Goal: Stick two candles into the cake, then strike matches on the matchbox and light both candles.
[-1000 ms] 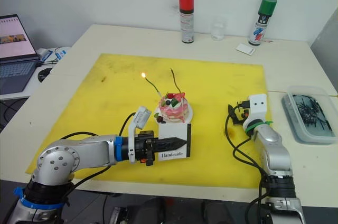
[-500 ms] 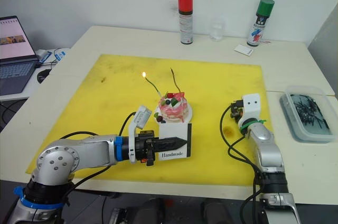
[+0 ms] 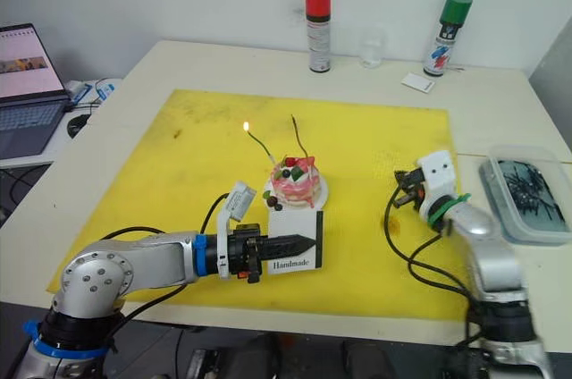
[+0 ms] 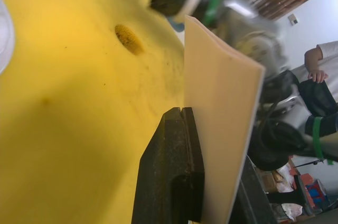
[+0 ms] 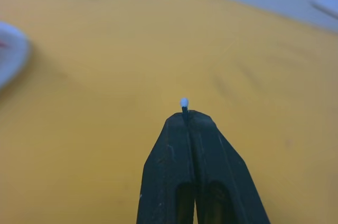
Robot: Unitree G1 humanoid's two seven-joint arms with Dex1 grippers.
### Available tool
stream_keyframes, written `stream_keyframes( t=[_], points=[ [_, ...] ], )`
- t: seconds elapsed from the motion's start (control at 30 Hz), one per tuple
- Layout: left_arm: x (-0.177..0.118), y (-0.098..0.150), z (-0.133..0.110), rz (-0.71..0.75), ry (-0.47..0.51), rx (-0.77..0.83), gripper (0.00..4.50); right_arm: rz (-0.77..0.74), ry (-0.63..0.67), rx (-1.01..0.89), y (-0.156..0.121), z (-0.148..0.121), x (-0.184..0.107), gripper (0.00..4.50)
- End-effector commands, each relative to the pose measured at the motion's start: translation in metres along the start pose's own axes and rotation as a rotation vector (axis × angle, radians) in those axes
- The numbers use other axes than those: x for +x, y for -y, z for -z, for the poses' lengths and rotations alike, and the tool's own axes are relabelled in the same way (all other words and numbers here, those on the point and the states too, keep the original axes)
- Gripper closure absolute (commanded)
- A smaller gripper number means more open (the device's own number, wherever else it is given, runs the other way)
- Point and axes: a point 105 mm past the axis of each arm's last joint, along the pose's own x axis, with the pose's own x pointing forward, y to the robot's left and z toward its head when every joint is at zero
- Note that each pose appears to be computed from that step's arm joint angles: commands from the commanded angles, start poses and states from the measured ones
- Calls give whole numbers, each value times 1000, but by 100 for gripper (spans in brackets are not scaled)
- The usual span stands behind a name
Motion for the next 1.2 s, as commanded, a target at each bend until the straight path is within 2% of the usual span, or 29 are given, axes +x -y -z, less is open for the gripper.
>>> stream_keyframes(
  t=[0.03, 0.13, 0.23, 0.4, 0.9, 1.2],
  points=[
    [0, 3, -9, 18, 42, 15, 450, -290, 87, -132, -40, -42, -23, 446],
    [0, -1, -15, 7, 63, 11, 450, -422, 106, -177, -64, -55, -35, 446],
    [2, -3, -21, 7, 76, 10, 450, -516, 110, -262, -89, -56, -41, 446],
    [6, 2, -28, 20, 88, -2, 450, -440, 90, -363, -98, -51, -23, 446],
    [-3, 4, -31, 2, 67, -33, 450, -536, 103, -369, -125, -50, -31, 446],
    [3, 5, -33, 17, 72, -40, 450, -551, 69, -399, -126, -45, -24, 446]
  ],
)
